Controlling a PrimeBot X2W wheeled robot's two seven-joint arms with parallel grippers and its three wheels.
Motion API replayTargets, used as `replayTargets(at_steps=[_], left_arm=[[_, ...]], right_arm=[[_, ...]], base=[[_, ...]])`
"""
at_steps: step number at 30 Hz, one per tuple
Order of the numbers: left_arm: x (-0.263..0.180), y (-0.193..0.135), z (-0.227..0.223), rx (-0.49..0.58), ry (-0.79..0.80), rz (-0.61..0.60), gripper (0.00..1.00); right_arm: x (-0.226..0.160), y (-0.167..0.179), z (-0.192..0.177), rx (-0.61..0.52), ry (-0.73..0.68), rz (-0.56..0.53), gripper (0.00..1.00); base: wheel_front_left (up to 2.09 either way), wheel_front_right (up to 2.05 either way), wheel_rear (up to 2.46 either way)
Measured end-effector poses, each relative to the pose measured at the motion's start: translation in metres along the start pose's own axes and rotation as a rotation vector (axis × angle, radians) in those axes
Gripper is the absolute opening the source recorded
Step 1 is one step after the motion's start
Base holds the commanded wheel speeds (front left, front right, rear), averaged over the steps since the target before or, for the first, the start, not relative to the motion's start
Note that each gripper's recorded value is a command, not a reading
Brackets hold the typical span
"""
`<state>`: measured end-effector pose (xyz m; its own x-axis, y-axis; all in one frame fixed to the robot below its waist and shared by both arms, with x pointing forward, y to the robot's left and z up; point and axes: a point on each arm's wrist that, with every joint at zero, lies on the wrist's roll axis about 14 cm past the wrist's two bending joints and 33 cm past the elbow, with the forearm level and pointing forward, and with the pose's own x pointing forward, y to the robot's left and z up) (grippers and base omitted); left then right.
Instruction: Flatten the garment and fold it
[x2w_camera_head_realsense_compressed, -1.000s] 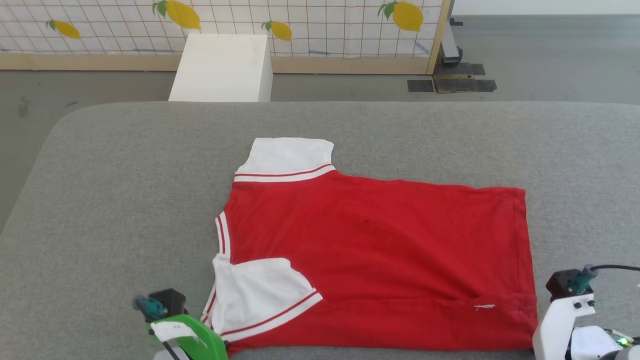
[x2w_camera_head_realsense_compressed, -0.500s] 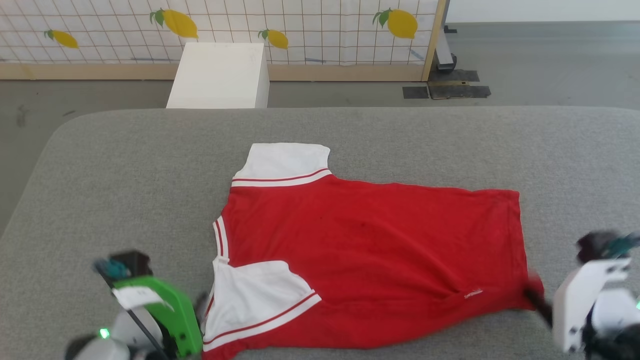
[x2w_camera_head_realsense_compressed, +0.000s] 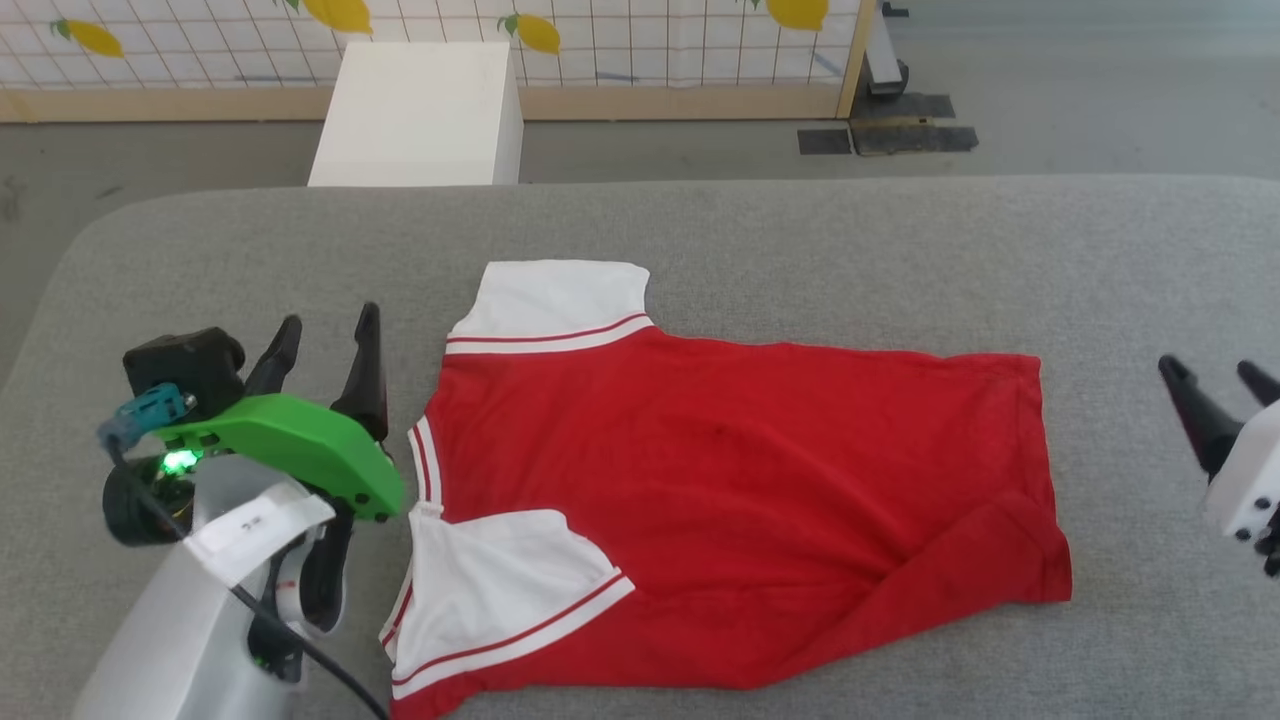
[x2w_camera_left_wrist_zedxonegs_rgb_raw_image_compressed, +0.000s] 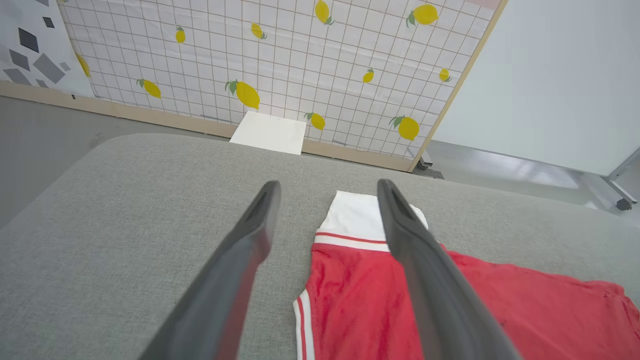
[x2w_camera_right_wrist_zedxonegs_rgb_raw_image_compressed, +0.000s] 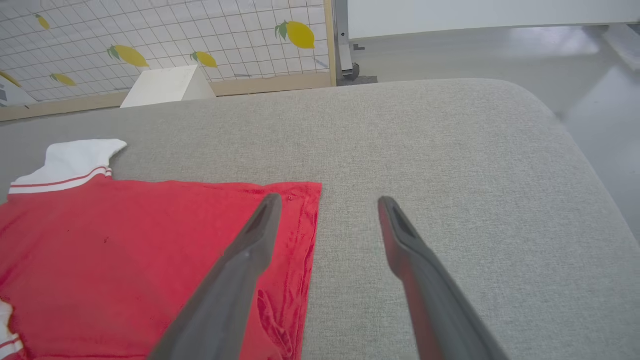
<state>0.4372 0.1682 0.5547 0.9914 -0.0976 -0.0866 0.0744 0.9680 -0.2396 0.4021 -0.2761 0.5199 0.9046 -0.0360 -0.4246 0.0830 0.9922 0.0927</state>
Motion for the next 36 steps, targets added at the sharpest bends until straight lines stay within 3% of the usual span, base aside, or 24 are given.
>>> replayTargets(at_steps=[8,16,25,32,36], left_arm=[[0.045,-0.018,-0.019,0.035,0.004,-0.064,1.0],[0.112,-0.03,-0.037,0.094,0.104,-0.099,1.0],[0.168,-0.017,-0.1,0.186,0.426,-0.042,1.0],[0.163,0.004,-0.173,0.264,0.808,0.054,1.0],[0.165,0.0,-0.182,0.27,0.918,0.064,1.0]], right_arm=[[0.023,-0.006,0.012,-0.006,0.001,-0.019,1.0],[0.061,0.012,0.0,-0.049,0.075,0.038,1.0],[0.094,0.022,-0.044,-0.088,0.202,0.092,1.0],[0.1,0.009,-0.067,-0.089,0.249,0.07,1.0],[0.099,0.0,-0.071,-0.096,0.256,0.051,1.0]], base=[[0.0,0.0,0.0],[0.0,0.0,0.0],[0.0,0.0,0.0],[0.0,0.0,0.0],[0.0,0.0,0.0]])
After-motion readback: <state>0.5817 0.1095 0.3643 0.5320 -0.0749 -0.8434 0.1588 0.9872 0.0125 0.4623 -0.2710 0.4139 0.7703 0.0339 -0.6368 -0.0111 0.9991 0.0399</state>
